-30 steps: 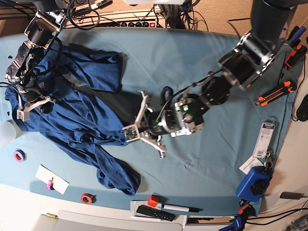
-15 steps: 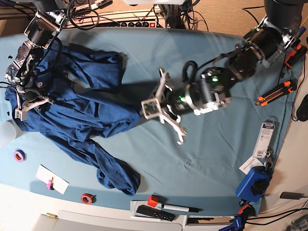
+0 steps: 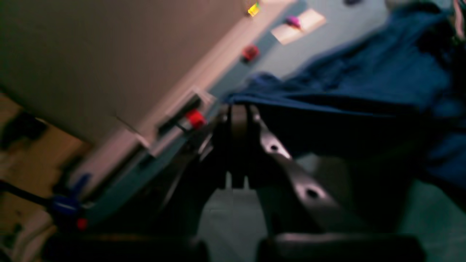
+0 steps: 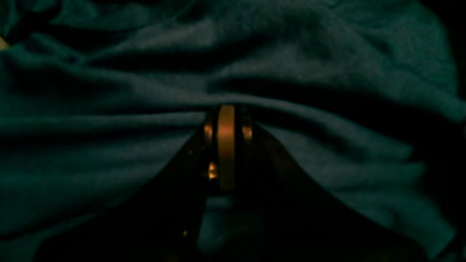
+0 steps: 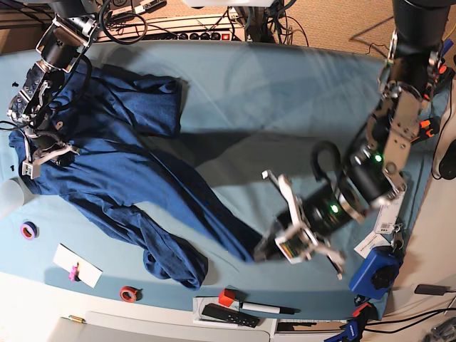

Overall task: Layout the t-shirt on the table in an organized manner, then fold the t-shirt properly
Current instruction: 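Drag the fabric with the left gripper toward the left arm's side, then release the fabric and move the left gripper back over the t-shirt middle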

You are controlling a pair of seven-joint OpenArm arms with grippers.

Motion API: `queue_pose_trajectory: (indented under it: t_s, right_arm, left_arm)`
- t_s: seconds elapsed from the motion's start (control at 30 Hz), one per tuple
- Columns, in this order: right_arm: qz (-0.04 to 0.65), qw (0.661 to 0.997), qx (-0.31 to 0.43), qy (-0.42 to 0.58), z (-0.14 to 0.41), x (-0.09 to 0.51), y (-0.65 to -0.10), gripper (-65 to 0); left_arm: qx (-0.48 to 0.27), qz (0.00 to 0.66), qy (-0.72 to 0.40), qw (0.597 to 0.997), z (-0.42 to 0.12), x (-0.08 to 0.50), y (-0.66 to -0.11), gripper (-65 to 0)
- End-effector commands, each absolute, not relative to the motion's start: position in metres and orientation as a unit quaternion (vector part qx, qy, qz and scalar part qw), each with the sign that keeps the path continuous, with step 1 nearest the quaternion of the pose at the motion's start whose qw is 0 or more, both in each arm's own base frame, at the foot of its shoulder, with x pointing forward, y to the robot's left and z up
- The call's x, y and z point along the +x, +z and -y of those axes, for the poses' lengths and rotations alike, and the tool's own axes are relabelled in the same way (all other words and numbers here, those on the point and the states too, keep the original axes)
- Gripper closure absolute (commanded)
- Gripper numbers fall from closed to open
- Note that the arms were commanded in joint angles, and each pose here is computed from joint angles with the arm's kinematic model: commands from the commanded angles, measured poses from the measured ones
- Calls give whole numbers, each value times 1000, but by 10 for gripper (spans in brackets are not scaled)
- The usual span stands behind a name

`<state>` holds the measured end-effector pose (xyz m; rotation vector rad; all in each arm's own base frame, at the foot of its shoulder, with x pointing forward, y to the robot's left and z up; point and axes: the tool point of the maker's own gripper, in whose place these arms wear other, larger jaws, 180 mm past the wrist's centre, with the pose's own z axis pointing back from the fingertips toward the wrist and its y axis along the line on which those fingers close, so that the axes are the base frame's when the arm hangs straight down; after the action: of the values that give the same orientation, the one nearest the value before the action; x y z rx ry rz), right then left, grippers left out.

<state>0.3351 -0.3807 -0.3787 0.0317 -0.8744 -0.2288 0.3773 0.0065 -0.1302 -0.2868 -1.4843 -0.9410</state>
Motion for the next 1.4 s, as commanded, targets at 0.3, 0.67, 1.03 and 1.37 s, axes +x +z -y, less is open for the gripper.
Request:
queue_pose_trajectory:
  t_s: [0.3, 0.67, 1.03, 1.37]
  right_arm:
    - [444, 889, -13, -108, 397, 343, -359, -24]
    - [445, 888, -22, -117, 402, 343, -358, -24]
    - [441, 889, -23, -117, 402, 342, -359, -24]
    - [431, 895, -22, -117, 401, 339, -363, -24]
  left_arm:
    - [-133, 685, -408, 589, -4, 383, -79, 0]
    - [-191, 392, -512, 740, -10, 301, -247, 0]
    - [-28, 387, -462, 798, -85, 323, -299, -159]
    - [-13, 485, -366, 794, -92, 355, -267, -335]
